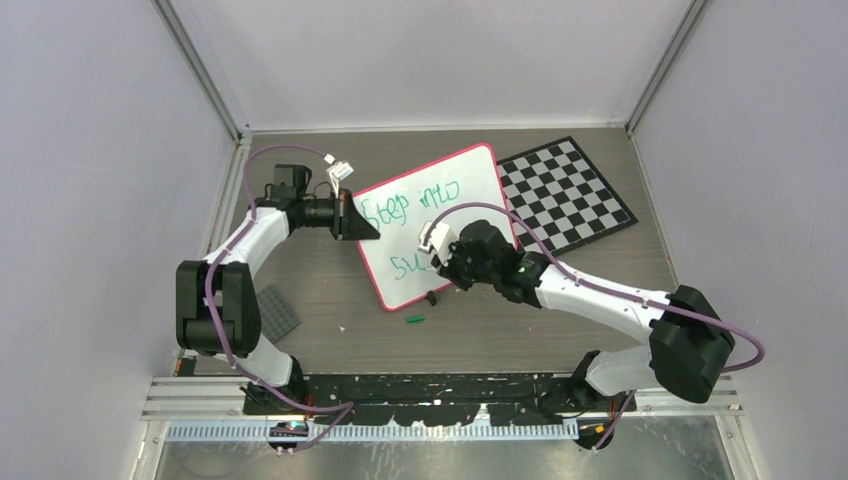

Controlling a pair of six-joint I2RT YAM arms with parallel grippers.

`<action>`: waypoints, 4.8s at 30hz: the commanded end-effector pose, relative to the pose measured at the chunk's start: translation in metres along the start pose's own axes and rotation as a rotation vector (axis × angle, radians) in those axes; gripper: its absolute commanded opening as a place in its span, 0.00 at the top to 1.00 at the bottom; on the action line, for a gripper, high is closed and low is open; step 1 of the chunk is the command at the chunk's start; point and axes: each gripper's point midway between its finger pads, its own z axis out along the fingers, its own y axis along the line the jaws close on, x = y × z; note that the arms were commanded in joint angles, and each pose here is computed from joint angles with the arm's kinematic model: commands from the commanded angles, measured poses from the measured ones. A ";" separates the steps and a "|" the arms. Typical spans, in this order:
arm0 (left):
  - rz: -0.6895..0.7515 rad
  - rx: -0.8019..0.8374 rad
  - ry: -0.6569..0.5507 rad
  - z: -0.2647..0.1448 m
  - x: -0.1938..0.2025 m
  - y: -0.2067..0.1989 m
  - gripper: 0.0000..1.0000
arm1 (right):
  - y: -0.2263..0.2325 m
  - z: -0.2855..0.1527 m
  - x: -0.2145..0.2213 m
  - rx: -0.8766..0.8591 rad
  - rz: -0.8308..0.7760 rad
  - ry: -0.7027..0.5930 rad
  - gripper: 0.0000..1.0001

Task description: Write a sentence on the whiteboard

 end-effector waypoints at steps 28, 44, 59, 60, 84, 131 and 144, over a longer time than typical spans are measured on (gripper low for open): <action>-0.132 -0.049 0.121 -0.005 0.033 0.003 1.00 | -0.032 -0.038 -0.039 0.106 0.123 -0.145 1.00; -0.122 -0.062 0.122 -0.003 0.033 0.003 1.00 | -0.025 -0.024 -0.048 0.072 0.075 -0.164 1.00; -0.116 -0.056 0.124 -0.001 0.030 0.001 1.00 | -0.019 -0.007 -0.063 0.067 0.052 -0.181 1.00; -0.118 -0.056 0.125 -0.001 0.030 0.002 1.00 | -0.020 -0.006 -0.063 0.071 0.054 -0.179 1.00; -0.112 -0.053 0.137 -0.002 0.032 0.003 1.00 | -0.020 -0.006 -0.022 0.111 0.038 -0.083 1.00; -0.107 -0.043 0.149 -0.001 0.033 0.004 1.00 | -0.039 -0.024 -0.057 0.169 0.036 -0.173 1.00; -0.109 -0.045 0.150 -0.001 0.032 0.005 1.00 | -0.040 -0.013 -0.055 0.164 0.025 -0.153 1.00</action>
